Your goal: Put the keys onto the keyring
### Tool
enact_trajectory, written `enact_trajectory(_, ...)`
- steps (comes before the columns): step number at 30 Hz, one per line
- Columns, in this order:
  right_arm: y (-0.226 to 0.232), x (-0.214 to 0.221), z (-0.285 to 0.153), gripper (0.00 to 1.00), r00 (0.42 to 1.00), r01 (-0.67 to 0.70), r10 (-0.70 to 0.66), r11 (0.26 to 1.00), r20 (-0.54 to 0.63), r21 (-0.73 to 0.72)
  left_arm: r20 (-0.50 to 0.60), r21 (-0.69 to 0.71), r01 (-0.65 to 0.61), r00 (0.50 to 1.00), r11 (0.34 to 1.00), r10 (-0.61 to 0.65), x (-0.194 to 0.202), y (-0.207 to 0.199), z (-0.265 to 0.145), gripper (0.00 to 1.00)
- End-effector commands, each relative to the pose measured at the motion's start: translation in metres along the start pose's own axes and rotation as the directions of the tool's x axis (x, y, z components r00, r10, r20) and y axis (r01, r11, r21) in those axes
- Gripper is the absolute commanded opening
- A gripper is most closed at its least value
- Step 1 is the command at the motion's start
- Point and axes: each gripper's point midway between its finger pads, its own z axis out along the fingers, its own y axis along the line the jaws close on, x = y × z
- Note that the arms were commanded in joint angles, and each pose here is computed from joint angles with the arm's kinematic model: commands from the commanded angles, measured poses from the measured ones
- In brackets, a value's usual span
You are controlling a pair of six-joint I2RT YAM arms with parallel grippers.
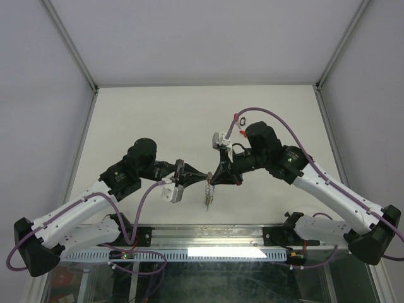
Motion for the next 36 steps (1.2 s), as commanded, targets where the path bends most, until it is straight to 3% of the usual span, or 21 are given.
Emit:
enact_trajectory(1,-0.007,-0.038,-0.016,0.0,0.992,0.065,-0.074,0.994,0.104,0.089,0.064,0.011,-0.069,0.996,0.998,0.068,-0.025,0.004,0.0,0.0)
enact_trajectory(14,-0.011,-0.039,-0.022,0.0,0.99,0.043,-0.056,0.993,0.129,0.107,0.047,0.012,-0.06,0.997,0.998,0.059,-0.021,0.002,-0.001,0.0)
enact_trajectory(23,0.005,-0.026,-0.026,0.0,0.992,0.088,-0.091,0.995,0.086,0.043,0.005,-0.029,-0.047,0.999,0.998,0.047,-0.016,0.01,-0.003,0.0)
enact_trajectory(28,0.024,-0.02,-0.025,0.0,0.996,0.074,-0.069,0.994,0.062,-0.081,-0.012,-0.091,-0.046,0.999,0.995,0.045,-0.012,0.02,-0.004,0.0)
enact_trajectory(34,0.017,-0.011,-0.024,0.0,0.999,0.045,-0.045,0.998,0.013,-0.048,-0.142,-0.255,0.069,0.984,0.965,-0.107,0.016,0.047,-0.013,0.0)
enact_trajectory(36,0.015,-0.012,-0.024,0.0,0.999,0.044,-0.043,0.998,0.017,-0.037,-0.172,-0.231,0.092,0.976,0.969,-0.134,0.025,0.043,-0.01,0.0)
